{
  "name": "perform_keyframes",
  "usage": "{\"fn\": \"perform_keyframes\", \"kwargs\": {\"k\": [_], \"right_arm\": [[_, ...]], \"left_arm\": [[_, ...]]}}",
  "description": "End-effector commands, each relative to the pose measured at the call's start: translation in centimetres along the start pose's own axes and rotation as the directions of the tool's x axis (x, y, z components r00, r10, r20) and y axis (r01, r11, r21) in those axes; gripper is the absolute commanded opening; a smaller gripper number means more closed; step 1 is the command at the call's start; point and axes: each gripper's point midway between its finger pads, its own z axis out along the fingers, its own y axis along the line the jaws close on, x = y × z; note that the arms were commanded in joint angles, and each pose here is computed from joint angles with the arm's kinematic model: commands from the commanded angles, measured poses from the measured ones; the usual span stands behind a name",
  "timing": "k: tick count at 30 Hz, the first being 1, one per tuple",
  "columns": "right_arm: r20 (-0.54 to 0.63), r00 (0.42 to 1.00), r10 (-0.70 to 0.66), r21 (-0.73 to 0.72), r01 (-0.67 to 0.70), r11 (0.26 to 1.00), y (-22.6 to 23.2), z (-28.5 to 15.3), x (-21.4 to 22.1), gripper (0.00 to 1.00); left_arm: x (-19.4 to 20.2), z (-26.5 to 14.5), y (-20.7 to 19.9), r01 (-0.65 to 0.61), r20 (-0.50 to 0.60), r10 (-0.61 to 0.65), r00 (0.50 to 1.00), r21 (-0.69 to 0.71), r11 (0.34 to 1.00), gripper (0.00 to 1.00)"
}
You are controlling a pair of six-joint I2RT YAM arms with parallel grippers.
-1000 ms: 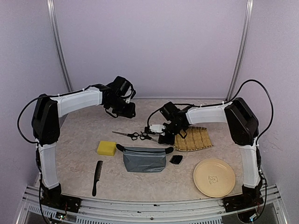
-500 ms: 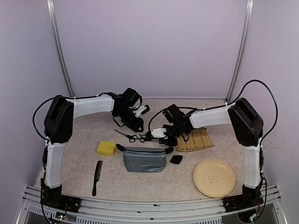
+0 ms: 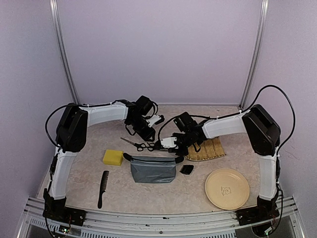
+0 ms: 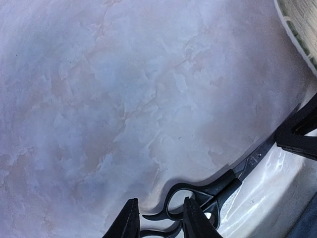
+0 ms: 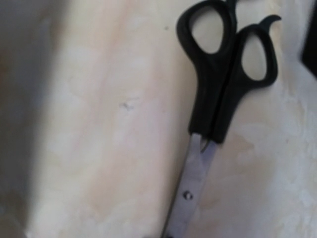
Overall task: Sort the hair-cutting tools
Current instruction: Move the thinning scissors to the center of the board.
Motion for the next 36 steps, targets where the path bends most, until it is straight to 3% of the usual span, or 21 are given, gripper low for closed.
{"fn": "perform_keyframes", "kwargs": {"k": [1, 14, 21, 28, 32, 36], "right_arm": [[-0.074, 0.997, -0.009, -0.085, 0.002, 0.996, 3.1, 1.0, 2.2, 0.11], [-0.072, 0.997, -0.005, -0.073, -0.001, 0.997, 2.7, 0.9, 2.0, 0.11], [-0.099, 0.995, 0.026, -0.003, -0.027, 1.000, 1.2, 1.1, 2.3, 0.13], [-0.068, 0.996, 0.051, 0.000, -0.051, 0.999, 0.8, 0.6, 1.4, 0.15], [-0.043, 0.997, 0.070, -0.008, -0.070, 0.998, 0.4, -0.5, 0.4, 0.20], [0.008, 0.996, 0.089, -0.038, -0.089, 0.995, -0.1, -2.5, -1.4, 0.24]], "left_arm": [[1.2, 1.1, -0.4, -0.053, -0.049, 0.054, 0.997, 0.031, 0.998, 0.30], [3.7, 3.5, -0.5, -0.079, -0.142, 0.078, 0.987, -0.001, 0.997, 0.25], [6.8, 4.1, -1.9, -0.118, -0.266, 0.103, 0.958, -0.040, 0.992, 0.22], [9.8, 5.3, -1.5, -0.100, -0.373, 0.046, 0.927, -0.127, 0.987, 0.08], [9.3, 5.1, -0.9, -0.097, -0.358, 0.035, 0.933, -0.158, 0.983, 0.00], [8.2, 4.3, -0.5, -0.098, -0.327, 0.034, 0.944, -0.179, 0.979, 0.00]]}}
